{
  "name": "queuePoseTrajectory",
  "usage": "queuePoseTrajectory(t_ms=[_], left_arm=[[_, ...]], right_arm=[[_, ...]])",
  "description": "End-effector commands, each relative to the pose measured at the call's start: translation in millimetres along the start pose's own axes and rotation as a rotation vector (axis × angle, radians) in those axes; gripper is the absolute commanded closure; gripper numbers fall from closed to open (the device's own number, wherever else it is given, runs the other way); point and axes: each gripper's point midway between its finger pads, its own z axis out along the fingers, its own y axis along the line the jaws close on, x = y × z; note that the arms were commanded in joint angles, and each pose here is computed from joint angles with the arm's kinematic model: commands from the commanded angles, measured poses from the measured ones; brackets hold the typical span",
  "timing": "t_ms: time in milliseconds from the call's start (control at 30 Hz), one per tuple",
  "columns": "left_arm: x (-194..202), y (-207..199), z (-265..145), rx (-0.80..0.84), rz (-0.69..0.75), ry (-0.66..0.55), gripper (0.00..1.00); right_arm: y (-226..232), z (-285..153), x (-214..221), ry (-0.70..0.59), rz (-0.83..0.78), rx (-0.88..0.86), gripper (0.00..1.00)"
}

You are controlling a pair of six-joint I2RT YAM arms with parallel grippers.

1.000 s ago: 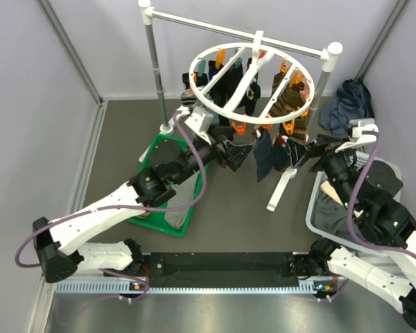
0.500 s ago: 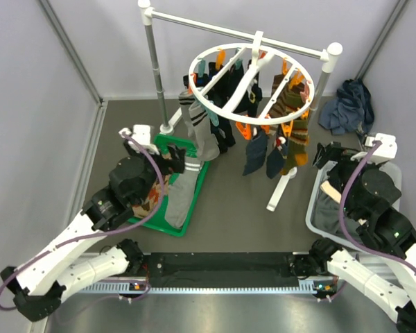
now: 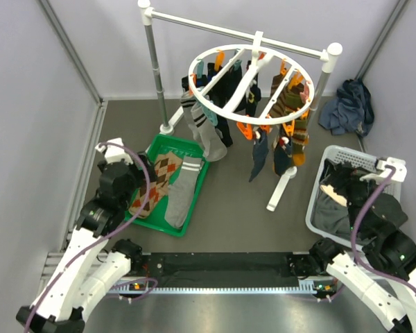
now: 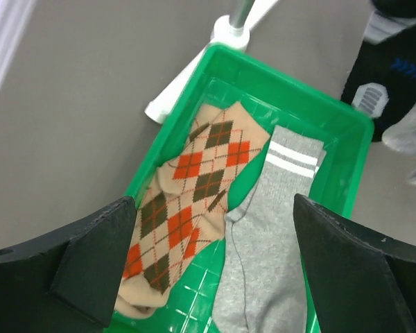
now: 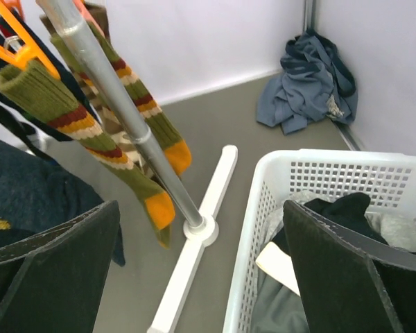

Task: Clip the socks to the hanger
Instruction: Reset both arms

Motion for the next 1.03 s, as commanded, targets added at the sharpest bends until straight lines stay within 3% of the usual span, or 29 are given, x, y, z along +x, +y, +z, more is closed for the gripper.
queuePoseTrajectory(t_ms=[0,333,1000], left_arm=[[-27,23,-33,-0.051,-0.055,-0.144,0.01],[-55,52,-89,-0.068,-0.105,-0.320,0.02],[-70,68,-121,-0.096,-0.138,-0.383,0.01]], right_arm=[[-9,-16,-5,-0.043,0.079,-0.033,0.01],[-21,-42,-15,-0.069,0.156,-0.079,0.01],[-34,-61,-34,-0.107,0.188,-0.095,0.01]])
